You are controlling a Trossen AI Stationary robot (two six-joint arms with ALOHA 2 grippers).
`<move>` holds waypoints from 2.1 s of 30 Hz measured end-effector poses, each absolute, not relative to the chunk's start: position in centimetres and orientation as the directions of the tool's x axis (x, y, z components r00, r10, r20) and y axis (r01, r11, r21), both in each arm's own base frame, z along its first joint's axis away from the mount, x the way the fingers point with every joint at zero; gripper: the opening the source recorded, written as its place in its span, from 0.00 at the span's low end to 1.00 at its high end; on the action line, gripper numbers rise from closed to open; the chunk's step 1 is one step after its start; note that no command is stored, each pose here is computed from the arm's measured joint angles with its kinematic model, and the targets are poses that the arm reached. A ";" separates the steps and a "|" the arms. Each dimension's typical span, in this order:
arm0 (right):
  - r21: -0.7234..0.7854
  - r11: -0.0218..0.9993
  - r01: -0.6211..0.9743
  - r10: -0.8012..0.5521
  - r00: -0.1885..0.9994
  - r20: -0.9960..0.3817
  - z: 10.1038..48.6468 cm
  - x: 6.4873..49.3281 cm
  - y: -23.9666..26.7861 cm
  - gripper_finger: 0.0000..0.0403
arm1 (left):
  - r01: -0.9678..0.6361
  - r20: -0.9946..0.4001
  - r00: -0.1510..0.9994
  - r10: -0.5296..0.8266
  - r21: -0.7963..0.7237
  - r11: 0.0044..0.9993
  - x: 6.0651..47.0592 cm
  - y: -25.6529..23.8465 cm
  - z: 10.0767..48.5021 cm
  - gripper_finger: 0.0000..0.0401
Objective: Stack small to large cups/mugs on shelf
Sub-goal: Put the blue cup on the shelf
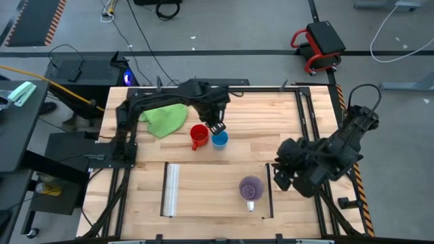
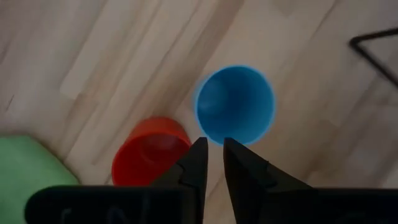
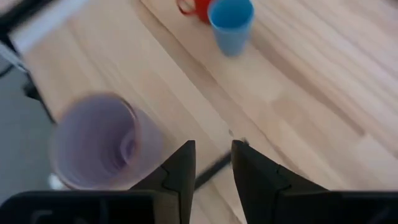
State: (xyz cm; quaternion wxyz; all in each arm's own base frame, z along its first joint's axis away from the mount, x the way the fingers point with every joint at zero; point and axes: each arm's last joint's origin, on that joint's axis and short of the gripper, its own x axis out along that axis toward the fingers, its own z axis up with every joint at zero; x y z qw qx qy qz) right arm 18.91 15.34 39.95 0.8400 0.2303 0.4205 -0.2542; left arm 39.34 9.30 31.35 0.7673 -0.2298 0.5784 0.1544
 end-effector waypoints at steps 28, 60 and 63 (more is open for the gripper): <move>0.227 0.677 0.700 -0.246 0.506 -0.827 37.1 16.2 17.6 0.27 | -0.438 -0.980 0.193 -0.056 -0.137 0.889 42.8 9.6 25.1 0.27; 0.214 0.689 0.692 -0.285 0.531 -0.798 35.9 16.1 19.6 0.27 | -0.415 -0.976 0.220 -0.013 -0.105 0.904 43.2 9.3 27.5 0.27; 0.218 0.685 0.695 -0.286 0.532 -0.797 36.0 16.1 19.6 0.27 | -0.418 -0.979 0.201 0.020 -0.068 0.906 43.0 9.8 27.7 0.27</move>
